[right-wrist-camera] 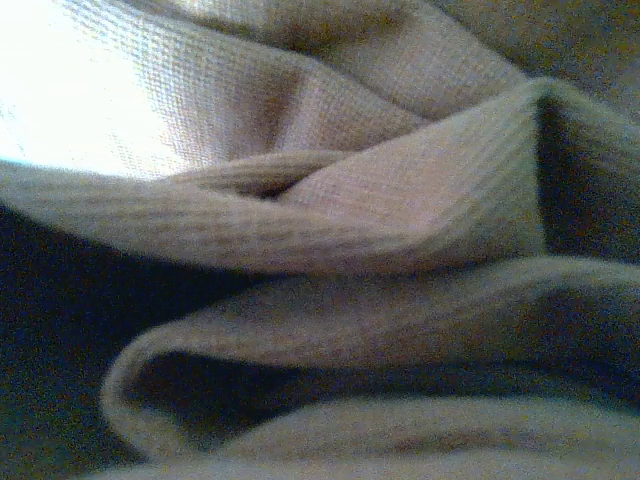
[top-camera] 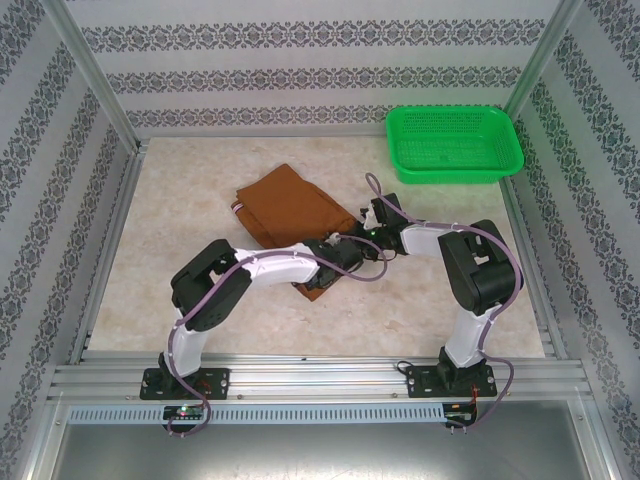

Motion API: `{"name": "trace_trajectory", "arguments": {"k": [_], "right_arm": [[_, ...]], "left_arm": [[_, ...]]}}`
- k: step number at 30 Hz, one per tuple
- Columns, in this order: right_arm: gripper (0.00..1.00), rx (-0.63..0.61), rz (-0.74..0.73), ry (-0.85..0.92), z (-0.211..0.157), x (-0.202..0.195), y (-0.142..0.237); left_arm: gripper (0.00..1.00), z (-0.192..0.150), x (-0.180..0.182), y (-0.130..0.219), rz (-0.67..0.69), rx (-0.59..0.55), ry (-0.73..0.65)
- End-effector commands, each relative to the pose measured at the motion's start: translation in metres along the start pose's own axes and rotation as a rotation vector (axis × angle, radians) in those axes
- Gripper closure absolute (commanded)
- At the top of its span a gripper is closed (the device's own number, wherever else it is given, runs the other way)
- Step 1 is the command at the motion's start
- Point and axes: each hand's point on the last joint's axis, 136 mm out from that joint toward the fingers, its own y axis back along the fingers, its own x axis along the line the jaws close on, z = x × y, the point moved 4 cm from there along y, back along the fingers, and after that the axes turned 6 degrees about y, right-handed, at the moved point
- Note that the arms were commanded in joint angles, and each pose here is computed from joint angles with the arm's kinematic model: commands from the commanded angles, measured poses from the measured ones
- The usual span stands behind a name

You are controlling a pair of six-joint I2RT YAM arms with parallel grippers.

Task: Roll up the long pants

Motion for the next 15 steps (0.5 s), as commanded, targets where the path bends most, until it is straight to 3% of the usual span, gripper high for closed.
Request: {"name": "trace_trajectory", "arguments": {"k": [1,5,9,11,15], "right_arm": [[1.00,0.128,-0.136,-0.118,-0.035,-0.035,-0.010],[1.00,0.120,-0.138,-0.112,-0.035,-0.033,-0.007],[1.00,0.123,-0.136,-0.112,-0.037,-0.034,-0.007],[1.00,0.124,-0.137,-0.115,-0.038,-0.036,-0.008],[1.00,0.130,-0.128,-0.117,-0.038,-0.035,-0.010]], "left_arm": [[1.00,-0.013,0.005,-0.002,0.003,0.072,0.024],[0.91,0.005,0.035,0.024,0.105,-0.031,0.077],[0.62,0.016,0.055,0.058,0.123,-0.161,0.124],[0.50,0.017,0.040,0.072,0.059,-0.233,0.065],[0.39,0.010,-0.016,0.091,-0.079,-0.313,-0.116]]}}
